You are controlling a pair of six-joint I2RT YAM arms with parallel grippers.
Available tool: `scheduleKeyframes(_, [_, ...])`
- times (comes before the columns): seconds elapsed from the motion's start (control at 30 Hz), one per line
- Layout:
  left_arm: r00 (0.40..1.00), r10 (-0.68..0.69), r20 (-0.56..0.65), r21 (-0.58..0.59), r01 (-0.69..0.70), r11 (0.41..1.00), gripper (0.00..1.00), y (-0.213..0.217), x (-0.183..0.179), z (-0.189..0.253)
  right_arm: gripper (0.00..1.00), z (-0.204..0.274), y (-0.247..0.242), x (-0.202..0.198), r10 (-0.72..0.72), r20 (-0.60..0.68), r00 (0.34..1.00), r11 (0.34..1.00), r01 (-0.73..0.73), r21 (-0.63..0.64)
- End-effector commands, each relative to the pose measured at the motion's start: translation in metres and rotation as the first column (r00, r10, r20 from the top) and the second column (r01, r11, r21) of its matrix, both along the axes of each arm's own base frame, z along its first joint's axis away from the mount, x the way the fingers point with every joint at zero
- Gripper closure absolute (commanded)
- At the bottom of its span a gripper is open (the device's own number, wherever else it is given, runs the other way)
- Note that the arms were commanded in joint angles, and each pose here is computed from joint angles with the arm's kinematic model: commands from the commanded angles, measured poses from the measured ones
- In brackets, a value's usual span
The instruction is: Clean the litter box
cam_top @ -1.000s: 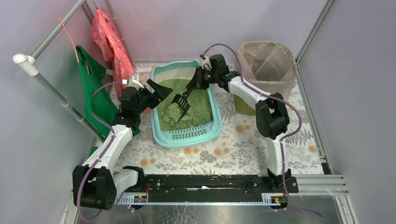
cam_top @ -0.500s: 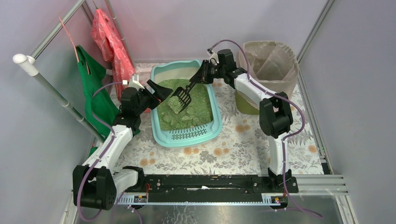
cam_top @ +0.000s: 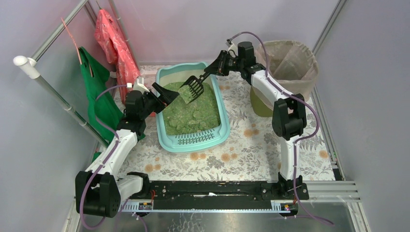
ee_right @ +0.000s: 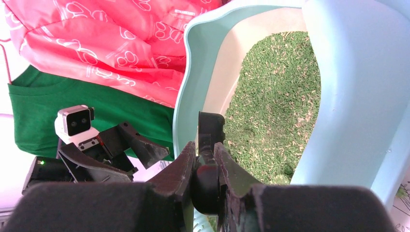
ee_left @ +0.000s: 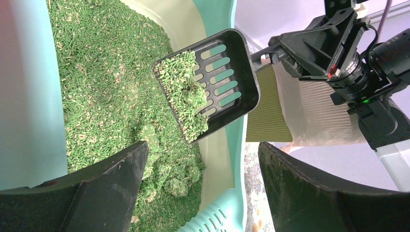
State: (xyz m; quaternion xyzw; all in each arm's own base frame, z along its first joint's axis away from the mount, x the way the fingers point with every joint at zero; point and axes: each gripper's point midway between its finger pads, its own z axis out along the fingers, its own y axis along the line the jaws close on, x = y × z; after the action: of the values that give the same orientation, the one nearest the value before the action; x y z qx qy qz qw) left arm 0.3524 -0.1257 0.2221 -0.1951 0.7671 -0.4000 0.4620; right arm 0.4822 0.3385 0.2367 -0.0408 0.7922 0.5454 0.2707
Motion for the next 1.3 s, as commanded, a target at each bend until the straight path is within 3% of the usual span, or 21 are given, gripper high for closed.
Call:
scheduleKeyframes(0.0, [0.998,0.0,0.058,0.002,0.0,1.0,0.09,0.002,0.006,0.016,1.0,0.018,0.0,0.006,0.033,0.023,0.999,0.997,-0.034,0.071])
scheduleKeyframes(0.27, [0.999,-0.005,0.054,-0.004,0.005,1.0,0.09,0.001,0.007,0.014,1.0,0.027,-0.012,0.021,0.014,0.032,0.999,0.996,-0.017,0.091])
scheduleKeyframes(0.6, [0.999,-0.007,0.045,0.003,0.007,1.0,0.09,0.002,0.006,0.013,1.0,0.014,0.006,0.021,0.069,-0.026,0.997,0.983,-0.063,0.17])
scheduleKeyframes(0.77, [0.999,-0.008,0.046,0.004,0.008,1.0,0.09,0.002,0.006,0.013,1.0,0.008,0.0,0.028,0.032,-0.013,0.999,0.989,-0.029,0.148])
scheduleKeyframes(0.87, [0.999,-0.01,0.039,0.001,0.01,1.0,0.09,0.001,0.008,0.009,1.0,0.005,0.016,0.017,0.09,-0.022,0.996,0.986,-0.086,0.143])
scheduleKeyframes(1.0, [0.999,-0.022,0.04,-0.012,0.023,1.0,0.09,-0.001,0.008,0.01,1.0,0.0,0.007,0.027,0.033,-0.029,0.999,0.986,-0.028,0.163])
scheduleKeyframes(1.1, [0.999,-0.018,0.033,-0.005,0.018,1.0,0.09,0.0,0.008,0.007,1.0,-0.006,0.024,0.016,0.112,-0.057,0.992,0.98,-0.101,0.171])
scheduleKeyframes(1.2, [0.999,-0.02,0.036,-0.005,0.02,1.0,0.09,0.0,0.008,0.008,1.0,-0.011,0.016,0.023,0.06,-0.059,0.996,0.983,-0.049,0.177])
scheduleKeyframes(1.27, [0.999,-0.014,0.033,-0.004,0.014,1.0,0.09,0.001,0.008,0.007,1.0,-0.016,0.027,0.013,0.12,-0.077,0.99,0.977,-0.104,0.188])
